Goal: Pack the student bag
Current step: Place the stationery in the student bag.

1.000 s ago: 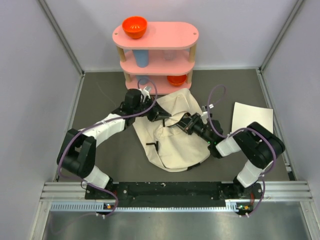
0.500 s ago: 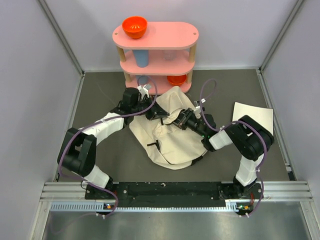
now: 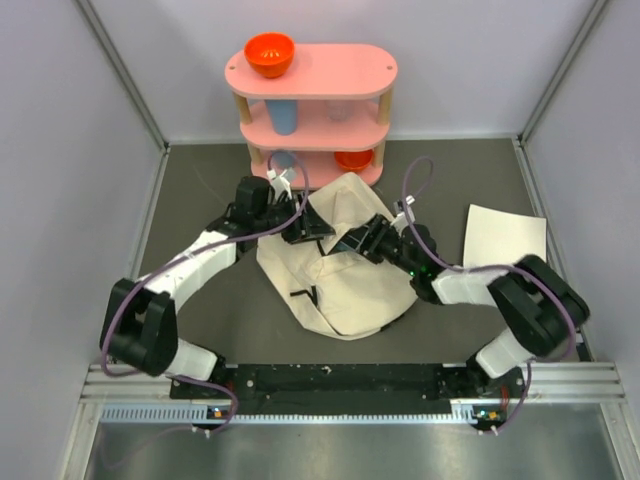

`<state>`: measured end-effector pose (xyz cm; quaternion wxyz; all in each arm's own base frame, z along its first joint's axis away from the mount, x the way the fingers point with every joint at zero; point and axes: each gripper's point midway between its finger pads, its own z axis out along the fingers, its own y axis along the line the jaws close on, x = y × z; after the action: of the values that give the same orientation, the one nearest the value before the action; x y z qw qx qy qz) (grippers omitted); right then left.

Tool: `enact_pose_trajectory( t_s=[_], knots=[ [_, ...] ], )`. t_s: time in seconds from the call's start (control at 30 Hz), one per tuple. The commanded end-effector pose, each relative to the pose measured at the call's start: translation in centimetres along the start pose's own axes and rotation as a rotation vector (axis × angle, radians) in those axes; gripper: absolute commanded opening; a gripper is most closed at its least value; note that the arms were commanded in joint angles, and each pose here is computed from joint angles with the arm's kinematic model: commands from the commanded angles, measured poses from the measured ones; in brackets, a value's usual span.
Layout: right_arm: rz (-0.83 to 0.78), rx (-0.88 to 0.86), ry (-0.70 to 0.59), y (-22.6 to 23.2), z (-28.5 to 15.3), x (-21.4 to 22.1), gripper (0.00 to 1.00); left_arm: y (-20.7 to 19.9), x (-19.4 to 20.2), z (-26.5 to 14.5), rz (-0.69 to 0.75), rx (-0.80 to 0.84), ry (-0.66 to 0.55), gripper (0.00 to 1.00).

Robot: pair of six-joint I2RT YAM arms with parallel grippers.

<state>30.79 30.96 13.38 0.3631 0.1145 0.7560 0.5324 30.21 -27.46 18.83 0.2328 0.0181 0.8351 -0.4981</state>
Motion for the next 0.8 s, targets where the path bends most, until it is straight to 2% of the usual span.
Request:
enact_pose_trajectory(
  t_s=[0.0,0.1,0.17,0.23,0.27,0.33,0.37,0.47,0.57,0.7,0.77],
  knots=[
    [-0.141,0.140,-0.024,-0.9,-2.6,-1.2,0.69,0.8,-1.6,-3.3,0.098,-0.108,-0.101,0.60],
    [-0.173,0.224,-0.029,-2.0,-3.7,-1.6,0.72,1.4,-2.1,-4.8,0.117,-0.176,-0.139,0.61],
    [-0.175,0.202,-0.015,-1.6,-3.5,-1.7,0.67,1.8,-2.0,-5.2,0.125,-0.193,-0.141,0.62],
    [-0.149,0.170,0.015,-1.5,-2.9,-1.1,0.56,1.7,-1.9,-5.5,0.127,-0.199,-0.149,0.62],
    [-0.141,0.150,0.023,-1.2,-2.5,-0.9,0.45,1.8,-1.7,-5.6,0.122,-0.199,-0.146,0.62],
    [-0.112,0.113,0.036,-0.7,-1.7,-0.7,0.33,1.8,-1.5,-6.0,0.126,-0.208,-0.154,0.62],
    [-0.102,0.108,0.043,-1.0,-1.2,-0.5,0.20,2.1,-1.2,-6.2,0.123,-0.222,-0.157,0.62],
    [-0.079,0.036,0.030,0.1,0.0,-0.7,0.09,3.8,-0.3,-7.2,0.102,-0.298,-0.181,0.62],
    [-0.083,-0.059,0.010,2.6,0.9,-1.5,0.08,6.3,1.4,-7.9,0.051,-0.383,-0.183,0.62],
    [-0.086,-0.114,0.015,4.0,1.6,-1.7,0.09,8.2,3.8,-8.0,-0.025,-0.403,-0.177,0.63],
    [-0.093,-0.093,0.035,4.1,2.2,-1.8,0.18,9.2,4.8,-7.9,-0.068,-0.411,-0.183,0.63]
  ],
)
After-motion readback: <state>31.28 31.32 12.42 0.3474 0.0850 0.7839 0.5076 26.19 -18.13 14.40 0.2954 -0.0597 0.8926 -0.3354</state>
